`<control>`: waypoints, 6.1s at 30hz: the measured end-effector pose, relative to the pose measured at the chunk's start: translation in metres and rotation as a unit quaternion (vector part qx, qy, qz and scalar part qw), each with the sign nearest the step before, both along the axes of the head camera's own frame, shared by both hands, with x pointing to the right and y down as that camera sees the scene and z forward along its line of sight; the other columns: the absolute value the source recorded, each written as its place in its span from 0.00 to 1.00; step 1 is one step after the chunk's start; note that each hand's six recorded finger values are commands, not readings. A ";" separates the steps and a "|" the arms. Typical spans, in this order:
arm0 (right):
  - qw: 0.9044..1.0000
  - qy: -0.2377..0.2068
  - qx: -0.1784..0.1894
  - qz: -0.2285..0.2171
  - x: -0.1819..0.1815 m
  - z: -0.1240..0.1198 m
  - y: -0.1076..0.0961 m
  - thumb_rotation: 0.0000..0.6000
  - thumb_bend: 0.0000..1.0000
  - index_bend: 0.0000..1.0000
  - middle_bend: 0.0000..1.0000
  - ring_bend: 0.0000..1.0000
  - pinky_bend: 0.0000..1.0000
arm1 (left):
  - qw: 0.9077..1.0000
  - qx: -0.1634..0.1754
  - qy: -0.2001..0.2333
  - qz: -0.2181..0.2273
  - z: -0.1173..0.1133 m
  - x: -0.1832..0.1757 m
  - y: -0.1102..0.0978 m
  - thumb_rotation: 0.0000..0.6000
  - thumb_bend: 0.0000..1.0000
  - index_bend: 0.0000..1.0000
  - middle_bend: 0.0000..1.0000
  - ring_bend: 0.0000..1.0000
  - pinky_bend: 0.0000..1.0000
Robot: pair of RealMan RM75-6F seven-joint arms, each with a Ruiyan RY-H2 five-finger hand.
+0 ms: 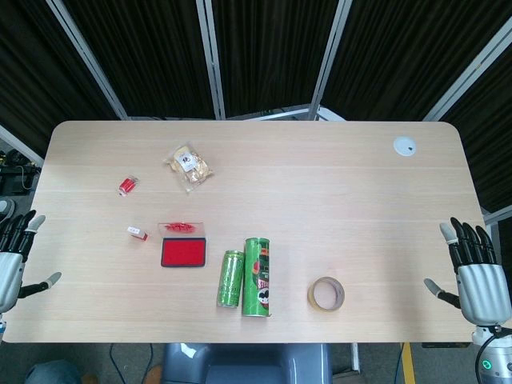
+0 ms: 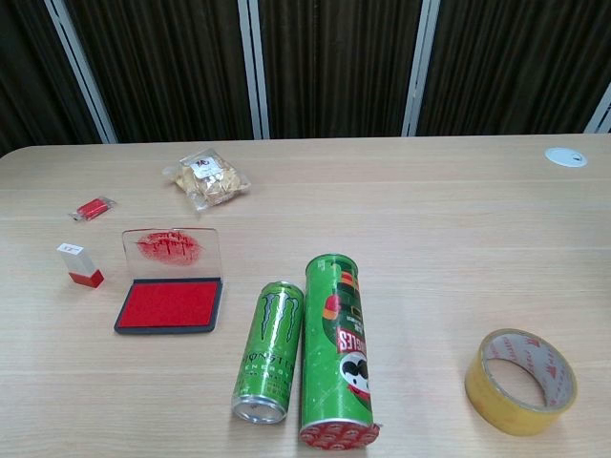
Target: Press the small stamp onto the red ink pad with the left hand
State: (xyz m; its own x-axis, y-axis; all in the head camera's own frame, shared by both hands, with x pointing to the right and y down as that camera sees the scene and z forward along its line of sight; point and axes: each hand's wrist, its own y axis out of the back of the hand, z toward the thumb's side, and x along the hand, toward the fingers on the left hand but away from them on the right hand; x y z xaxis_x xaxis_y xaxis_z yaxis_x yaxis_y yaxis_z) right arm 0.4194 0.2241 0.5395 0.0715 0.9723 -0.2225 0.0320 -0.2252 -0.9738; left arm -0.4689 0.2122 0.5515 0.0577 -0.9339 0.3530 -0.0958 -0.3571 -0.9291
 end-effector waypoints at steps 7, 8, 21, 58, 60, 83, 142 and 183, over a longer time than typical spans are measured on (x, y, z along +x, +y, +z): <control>1.000 0.007 -0.004 -0.001 0.001 0.002 0.002 1.00 0.00 0.00 0.00 0.00 0.00 | 1.000 -0.003 -0.008 0.006 0.002 0.001 -0.001 1.00 0.00 0.00 0.00 0.23 0.43; 1.000 0.006 -0.004 0.000 0.001 0.002 0.002 1.00 0.00 0.00 0.00 0.00 0.00 | 1.000 -0.004 -0.006 0.008 0.003 0.002 -0.001 1.00 0.00 0.00 0.00 0.39 0.58; 1.000 0.019 -0.016 0.013 0.009 0.007 -0.003 1.00 0.00 0.00 0.00 0.00 0.00 | 0.999 -0.022 0.025 0.022 0.043 0.027 -0.043 1.00 0.00 0.09 0.19 0.91 0.98; 0.997 0.046 -0.039 0.038 0.026 0.022 -0.005 1.00 0.00 0.00 0.00 0.00 0.00 | 0.987 -0.110 -0.012 0.115 0.183 0.091 -0.083 1.00 0.20 0.43 0.42 0.93 0.99; 0.997 0.046 -0.039 0.042 0.028 0.022 -0.005 1.00 0.00 0.00 0.00 0.00 0.00 | 0.987 -0.111 -0.018 0.118 0.187 0.092 -0.083 1.00 0.21 0.43 0.42 0.92 0.99; 0.997 0.049 -0.044 0.050 0.033 0.024 -0.007 1.00 0.00 0.00 0.00 0.00 0.00 | 0.981 -0.112 -0.049 0.148 0.197 0.083 -0.079 1.00 0.27 0.45 0.42 0.91 0.99; 0.996 0.036 -0.052 0.065 0.039 0.023 -0.009 1.00 0.00 0.00 0.00 0.00 0.00 | 0.964 -0.121 0.112 0.210 0.148 0.168 -0.053 1.00 0.41 0.64 0.59 0.92 0.98; 0.995 0.030 -0.054 0.077 0.047 0.023 -0.011 1.00 0.00 0.00 0.00 0.00 0.00 | 0.960 -0.145 0.054 0.231 0.196 0.200 -0.033 1.00 0.41 0.66 0.61 0.92 0.98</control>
State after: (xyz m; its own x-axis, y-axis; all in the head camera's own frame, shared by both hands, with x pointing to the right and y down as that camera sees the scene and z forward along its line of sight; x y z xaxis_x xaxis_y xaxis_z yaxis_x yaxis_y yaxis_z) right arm 0.4669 0.2129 0.5629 -0.0924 0.9412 -0.3251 0.0170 -0.3249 -0.9456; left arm -0.2686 0.1790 0.7475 0.4936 -0.6627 0.5632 0.0449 -0.6273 -0.7775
